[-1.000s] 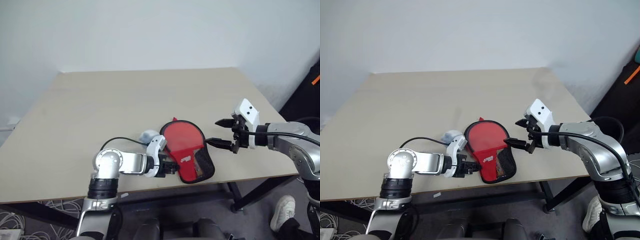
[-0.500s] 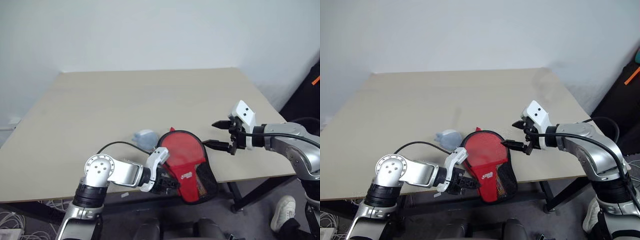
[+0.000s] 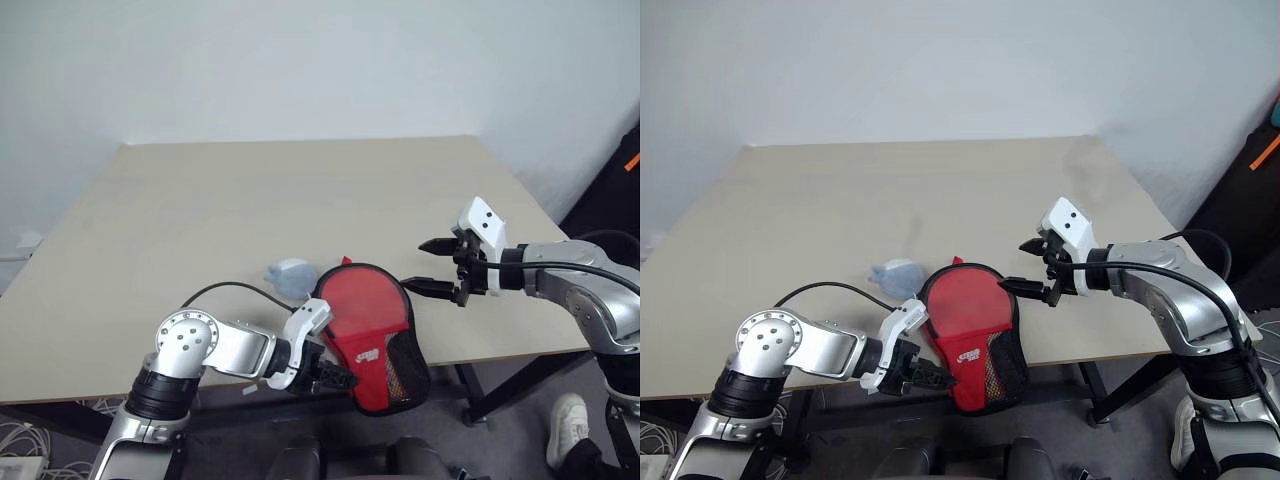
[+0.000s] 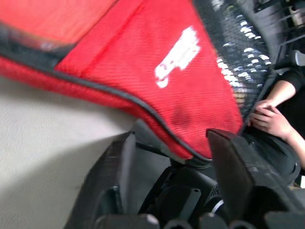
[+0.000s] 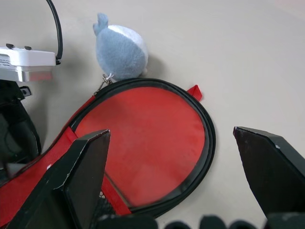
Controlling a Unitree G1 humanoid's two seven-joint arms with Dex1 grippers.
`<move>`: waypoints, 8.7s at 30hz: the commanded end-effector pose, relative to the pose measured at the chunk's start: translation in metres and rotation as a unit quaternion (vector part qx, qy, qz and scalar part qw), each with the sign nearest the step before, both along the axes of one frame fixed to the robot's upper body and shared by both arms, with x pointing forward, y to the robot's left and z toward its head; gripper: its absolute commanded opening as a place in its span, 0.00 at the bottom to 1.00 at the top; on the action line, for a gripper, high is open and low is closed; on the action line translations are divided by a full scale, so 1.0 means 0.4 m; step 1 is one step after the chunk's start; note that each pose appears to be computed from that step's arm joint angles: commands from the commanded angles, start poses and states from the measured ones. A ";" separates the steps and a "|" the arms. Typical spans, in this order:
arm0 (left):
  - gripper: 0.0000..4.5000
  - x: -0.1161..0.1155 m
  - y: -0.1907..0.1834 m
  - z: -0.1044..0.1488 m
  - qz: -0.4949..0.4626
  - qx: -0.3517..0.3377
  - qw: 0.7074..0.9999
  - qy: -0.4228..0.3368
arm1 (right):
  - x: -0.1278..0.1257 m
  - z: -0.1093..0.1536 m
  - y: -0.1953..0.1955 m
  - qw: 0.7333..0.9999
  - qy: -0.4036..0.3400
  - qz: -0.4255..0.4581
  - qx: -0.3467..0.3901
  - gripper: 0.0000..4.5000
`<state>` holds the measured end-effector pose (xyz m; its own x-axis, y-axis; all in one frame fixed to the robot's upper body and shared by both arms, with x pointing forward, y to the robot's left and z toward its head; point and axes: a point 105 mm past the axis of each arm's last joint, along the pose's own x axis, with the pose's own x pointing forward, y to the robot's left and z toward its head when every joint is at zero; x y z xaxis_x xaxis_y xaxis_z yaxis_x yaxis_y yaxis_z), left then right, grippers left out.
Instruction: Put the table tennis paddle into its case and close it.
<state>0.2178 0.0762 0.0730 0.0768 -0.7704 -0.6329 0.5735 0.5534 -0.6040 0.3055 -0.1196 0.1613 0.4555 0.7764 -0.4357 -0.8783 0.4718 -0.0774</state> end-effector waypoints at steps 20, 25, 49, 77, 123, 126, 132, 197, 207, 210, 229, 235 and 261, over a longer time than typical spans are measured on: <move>0.00 0.297 0.277 0.241 0.205 0.003 0.898 -0.389 | 0.060 -0.039 0.169 0.997 0.005 -0.045 0.065 0.50; 0.00 0.285 0.289 0.154 0.186 0.012 0.907 -0.378 | 0.051 -0.072 0.220 0.997 0.017 -0.037 0.066 0.11; 0.44 0.301 0.294 0.132 0.251 -0.156 0.905 -0.305 | 0.046 -0.238 0.265 0.997 0.064 -0.046 0.017 0.03; 0.99 0.322 0.264 0.009 0.260 -0.135 0.928 -0.229 | 0.035 -0.254 0.281 0.996 0.073 -0.043 0.013 0.03; 0.50 0.514 0.190 0.085 0.288 -0.101 0.907 -0.289 | 0.002 -0.380 0.247 0.994 0.105 -0.040 0.003 0.03; 0.50 0.540 0.167 0.094 0.285 -0.094 0.907 -0.296 | 0.000 -0.381 0.247 0.994 0.105 -0.040 0.002 0.03; 0.50 0.589 0.107 0.125 0.284 -0.071 0.900 -0.322 | -0.003 -0.381 0.249 0.994 0.105 -0.038 0.000 0.03; 0.01 0.417 0.082 -0.030 -0.026 -0.003 0.969 -0.246 | -0.008 -0.394 0.228 0.992 0.112 -0.048 -0.020 0.03; 0.01 0.544 0.046 0.069 0.118 0.001 0.932 -0.342 | -0.008 -0.393 0.230 0.993 0.110 -0.046 -0.022 0.03; 0.01 0.562 0.023 0.076 0.149 0.004 0.924 -0.352 | -0.010 -0.390 0.231 0.993 0.108 -0.044 -0.022 0.03; 0.01 0.562 -0.120 0.101 0.154 -0.035 0.917 -0.366 | -0.028 -0.392 0.205 0.992 0.106 -0.051 -0.034 0.03; 0.01 0.593 -0.078 0.157 0.185 -0.033 0.902 -0.388 | -0.032 -0.394 0.206 0.992 0.106 -0.054 -0.032 0.03; 0.01 0.475 -0.215 0.056 -0.005 -0.071 0.940 -0.335 | -0.038 -0.399 0.211 0.991 0.113 -0.059 -0.030 0.03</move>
<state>0.4076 -0.0091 0.0821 0.4562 -0.8194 -0.3472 0.8099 0.5439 -0.2196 0.3034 -0.0243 0.0385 0.4861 0.7492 -0.4500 -0.8327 0.5533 0.0217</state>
